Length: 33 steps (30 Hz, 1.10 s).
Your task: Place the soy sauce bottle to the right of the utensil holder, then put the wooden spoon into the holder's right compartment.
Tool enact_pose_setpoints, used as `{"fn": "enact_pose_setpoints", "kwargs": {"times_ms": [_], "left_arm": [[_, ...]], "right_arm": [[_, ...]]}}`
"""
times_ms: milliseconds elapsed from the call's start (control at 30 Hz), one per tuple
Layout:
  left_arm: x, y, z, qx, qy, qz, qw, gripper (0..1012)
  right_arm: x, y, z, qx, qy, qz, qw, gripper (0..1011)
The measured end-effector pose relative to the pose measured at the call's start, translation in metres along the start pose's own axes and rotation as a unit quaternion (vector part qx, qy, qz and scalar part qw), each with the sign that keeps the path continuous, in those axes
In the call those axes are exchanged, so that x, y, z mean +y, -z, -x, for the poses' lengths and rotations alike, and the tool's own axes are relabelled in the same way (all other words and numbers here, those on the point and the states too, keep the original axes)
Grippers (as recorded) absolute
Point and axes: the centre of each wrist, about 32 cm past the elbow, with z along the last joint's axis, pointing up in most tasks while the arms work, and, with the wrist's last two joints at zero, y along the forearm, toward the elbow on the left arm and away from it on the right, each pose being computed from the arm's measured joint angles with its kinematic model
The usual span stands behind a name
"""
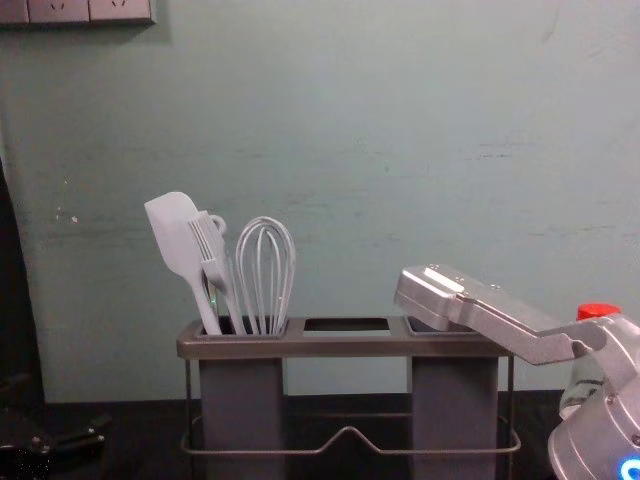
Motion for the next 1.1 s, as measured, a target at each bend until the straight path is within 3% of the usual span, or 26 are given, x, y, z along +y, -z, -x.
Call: {"fn": "enact_pose_setpoints", "kwargs": {"times_ms": [367,633,967,1100], "left_arm": [[0.0,0.0,0.0,0.0,0.0,0.0,1.0,1011],[0.0,0.0,0.0,0.0,0.0,0.0,1.0,1012],[0.0,0.0,0.0,0.0,0.0,0.0,1.0,1011],[0.0,0.0,0.0,0.0,0.0,0.0,1.0,1011]], "right_arm": [[0.0,0.0,0.0,0.001,0.001,0.0,1.0,995],[0.0,0.0,0.0,0.001,0.002,0.0,1.0,840],[0.0,0.0,0.0,0.002,0.002,0.001,1.0,840],[-0.014,0.006,0.004,-0.006,0.005,-0.029,0.9995,840]]}}
